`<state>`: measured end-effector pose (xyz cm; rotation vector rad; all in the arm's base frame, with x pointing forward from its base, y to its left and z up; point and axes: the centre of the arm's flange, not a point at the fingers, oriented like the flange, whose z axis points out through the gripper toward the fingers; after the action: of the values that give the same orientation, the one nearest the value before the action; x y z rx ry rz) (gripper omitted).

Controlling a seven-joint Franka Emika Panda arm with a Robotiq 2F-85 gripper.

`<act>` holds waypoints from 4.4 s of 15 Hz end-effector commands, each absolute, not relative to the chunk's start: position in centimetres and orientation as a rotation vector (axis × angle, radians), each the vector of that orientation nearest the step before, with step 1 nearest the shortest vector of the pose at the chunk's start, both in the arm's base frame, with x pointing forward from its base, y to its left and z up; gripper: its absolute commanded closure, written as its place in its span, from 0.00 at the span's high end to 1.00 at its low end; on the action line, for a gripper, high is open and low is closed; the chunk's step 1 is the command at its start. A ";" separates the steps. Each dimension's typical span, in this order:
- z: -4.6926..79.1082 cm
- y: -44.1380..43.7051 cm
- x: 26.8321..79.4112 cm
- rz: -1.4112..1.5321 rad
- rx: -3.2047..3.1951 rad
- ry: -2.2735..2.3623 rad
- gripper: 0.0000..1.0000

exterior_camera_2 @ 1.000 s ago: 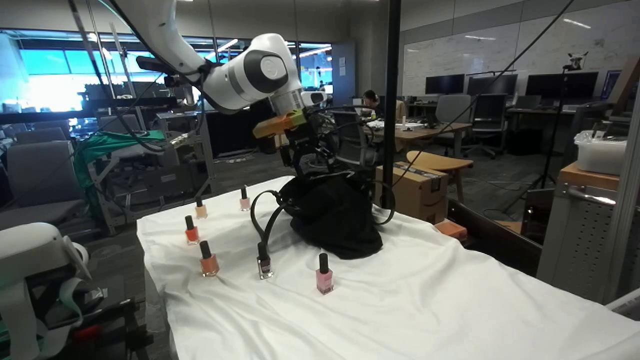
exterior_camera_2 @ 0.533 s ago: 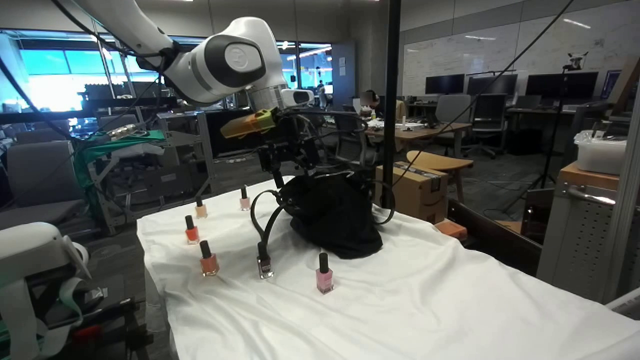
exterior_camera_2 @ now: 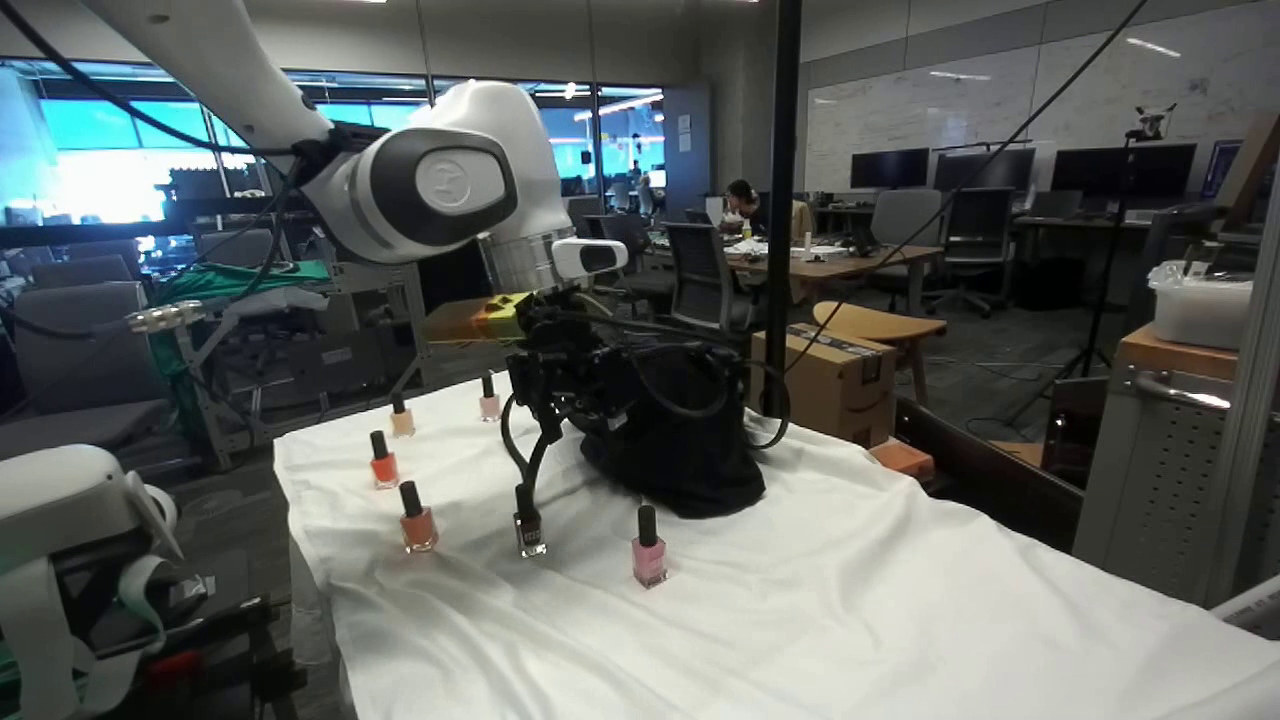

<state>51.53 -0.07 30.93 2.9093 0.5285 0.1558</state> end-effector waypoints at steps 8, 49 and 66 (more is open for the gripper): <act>25.0 -3.9 50.3 0.288 2.931 0.452 1.00; 19.6 -7.0 56.5 0.087 2.788 0.865 1.00; 22.1 -6.3 56.4 -0.024 2.676 0.895 0.15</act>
<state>56.25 -7.01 20.44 2.7246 0.9043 -0.0180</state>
